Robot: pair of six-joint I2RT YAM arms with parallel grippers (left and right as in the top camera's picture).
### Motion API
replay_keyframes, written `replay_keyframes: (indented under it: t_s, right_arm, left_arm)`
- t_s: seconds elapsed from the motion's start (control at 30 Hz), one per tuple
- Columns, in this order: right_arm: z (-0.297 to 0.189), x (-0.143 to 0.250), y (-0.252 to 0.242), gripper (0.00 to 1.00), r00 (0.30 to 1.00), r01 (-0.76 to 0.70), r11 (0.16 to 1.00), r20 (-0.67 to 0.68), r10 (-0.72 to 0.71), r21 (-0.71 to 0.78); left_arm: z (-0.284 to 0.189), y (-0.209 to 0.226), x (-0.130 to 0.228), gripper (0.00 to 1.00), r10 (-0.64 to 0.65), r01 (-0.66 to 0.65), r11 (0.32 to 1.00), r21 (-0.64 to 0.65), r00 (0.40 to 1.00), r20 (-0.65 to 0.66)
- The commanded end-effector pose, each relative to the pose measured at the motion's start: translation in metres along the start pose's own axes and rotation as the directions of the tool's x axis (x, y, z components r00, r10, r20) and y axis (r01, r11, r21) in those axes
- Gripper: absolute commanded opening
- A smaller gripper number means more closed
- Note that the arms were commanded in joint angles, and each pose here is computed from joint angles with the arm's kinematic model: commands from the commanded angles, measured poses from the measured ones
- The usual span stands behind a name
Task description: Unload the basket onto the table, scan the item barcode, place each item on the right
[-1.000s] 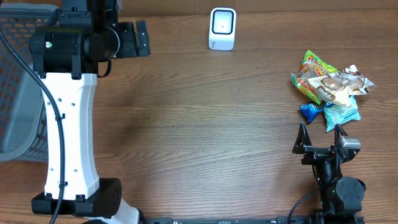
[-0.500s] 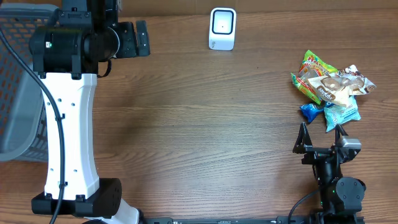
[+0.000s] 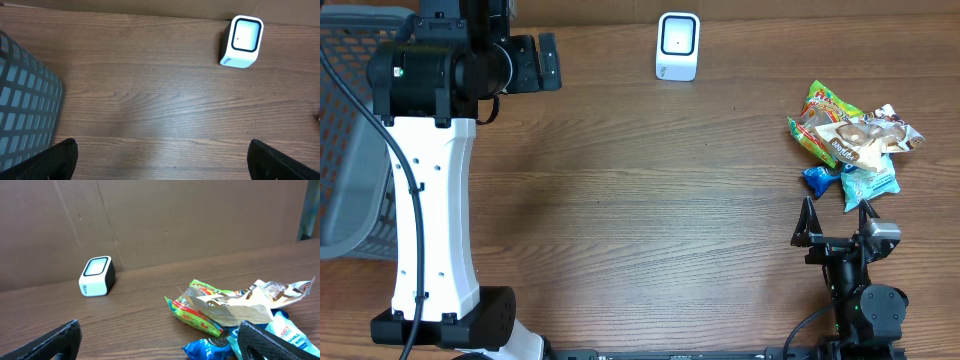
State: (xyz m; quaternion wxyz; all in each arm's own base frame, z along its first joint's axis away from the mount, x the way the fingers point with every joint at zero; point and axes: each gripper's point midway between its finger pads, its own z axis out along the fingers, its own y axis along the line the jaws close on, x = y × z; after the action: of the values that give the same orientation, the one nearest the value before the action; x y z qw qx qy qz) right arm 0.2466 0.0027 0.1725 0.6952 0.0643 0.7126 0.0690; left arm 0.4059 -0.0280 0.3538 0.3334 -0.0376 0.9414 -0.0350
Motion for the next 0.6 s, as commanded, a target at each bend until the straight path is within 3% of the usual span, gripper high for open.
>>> replay_keyframes:
  t_s: [0.0, 0.23, 0.57]
  right_arm:
    - [0.0, 0.002, 0.0, 1.0, 1.0, -0.005, 1.0, 0.004, 0.005, 0.0]
    - [0.0, 0.002, 0.0, 1.0, 1.0, -0.005, 1.0, 0.004, 0.005, 0.0]
    - [0.0, 0.002, 0.0, 1.0, 1.0, -0.005, 1.0, 0.004, 0.005, 0.0]
  left_arm:
    - [0.0, -0.001, -0.001, 0.99, 0.02, -0.02, 1.0, 0.003, 1.0, 0.002]
    - [-0.022, -0.018, 0.0, 1.0, 0.051, -0.053, 0.998, 0.035, 0.998, 0.047]
    - [-0.071, -0.08, 0.015, 1.0, 0.168, -0.189, 0.969, 0.16, 0.976, 0.137]
